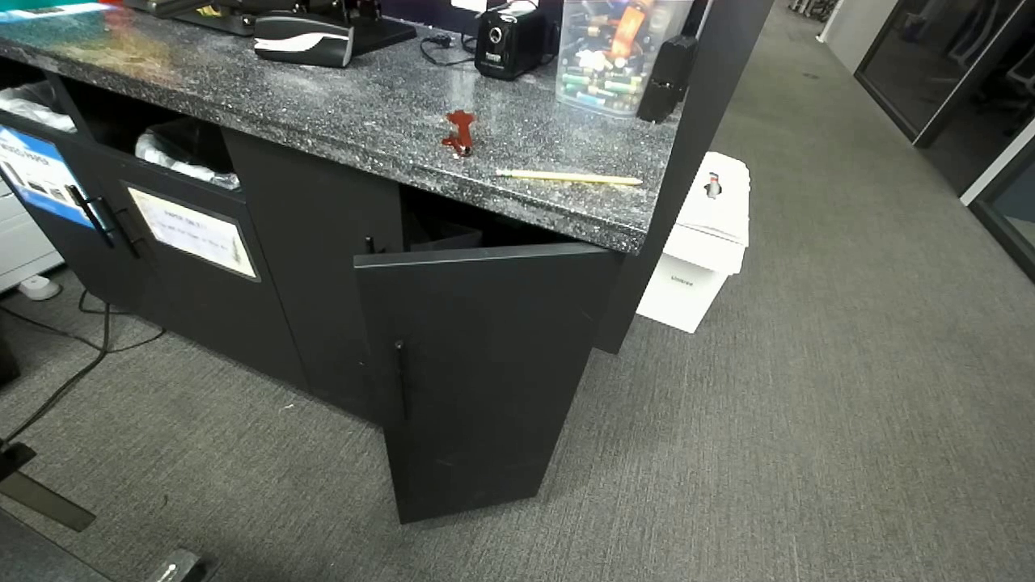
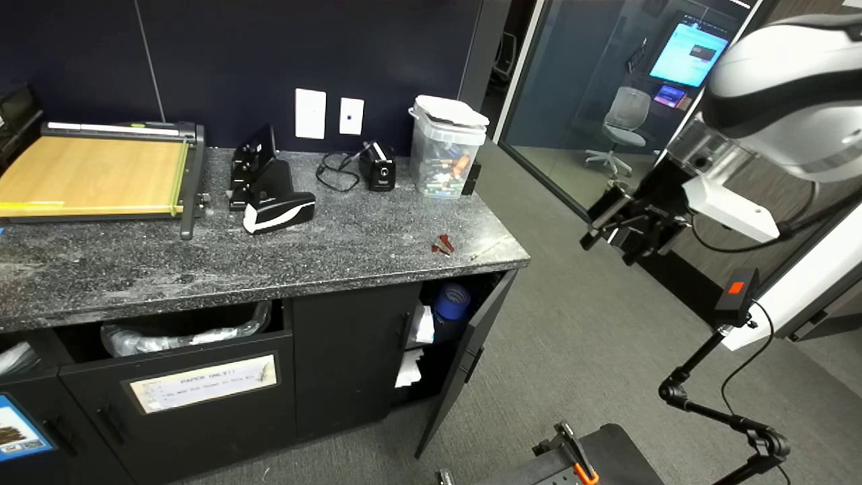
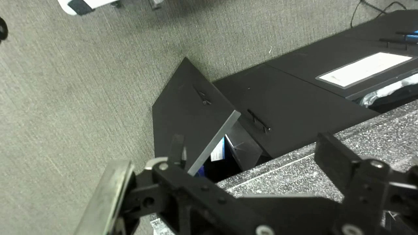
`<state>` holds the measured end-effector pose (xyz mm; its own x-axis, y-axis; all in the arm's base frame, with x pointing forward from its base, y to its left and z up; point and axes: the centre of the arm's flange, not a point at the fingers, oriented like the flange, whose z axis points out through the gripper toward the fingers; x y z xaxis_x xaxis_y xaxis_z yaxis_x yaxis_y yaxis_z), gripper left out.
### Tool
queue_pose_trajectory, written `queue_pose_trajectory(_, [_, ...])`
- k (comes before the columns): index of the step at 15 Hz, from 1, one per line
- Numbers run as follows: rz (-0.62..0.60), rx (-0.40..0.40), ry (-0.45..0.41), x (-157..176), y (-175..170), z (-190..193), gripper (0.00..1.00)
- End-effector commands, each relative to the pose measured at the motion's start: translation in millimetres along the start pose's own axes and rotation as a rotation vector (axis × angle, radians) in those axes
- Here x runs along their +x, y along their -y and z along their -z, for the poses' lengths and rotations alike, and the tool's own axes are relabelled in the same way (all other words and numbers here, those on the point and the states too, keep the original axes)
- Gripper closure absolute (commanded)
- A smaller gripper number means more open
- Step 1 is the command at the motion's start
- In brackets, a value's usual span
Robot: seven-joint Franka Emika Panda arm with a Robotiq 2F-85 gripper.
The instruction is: Move the staple remover to the left
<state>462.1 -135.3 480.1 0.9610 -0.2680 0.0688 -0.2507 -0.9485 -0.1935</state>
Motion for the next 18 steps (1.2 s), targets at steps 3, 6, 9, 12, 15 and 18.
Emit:
queue_pose_trajectory(3, [0.122, -0.108, 0.0, 122.6, 62.7, -11.3, 0.0])
queue_pose_trajectory(6, [0.207, -0.174, -0.016, 175.3, 77.6, -36.7, 0.0])
queue_pose_trajectory(9, [0.261, -0.208, -0.008, 221.7, 89.0, -71.4, 0.0])
queue_pose_trajectory(12, [0.273, -0.219, 0.016, 259.0, 101.9, -119.0, 0.0])
queue_pose_trajectory(15, [0.286, -0.219, 0.026, 289.4, 116.1, -169.1, 0.0])
queue_pose_trajectory(18, [0.31, -0.225, 0.02, 314.7, 127.7, -211.9, 0.0])
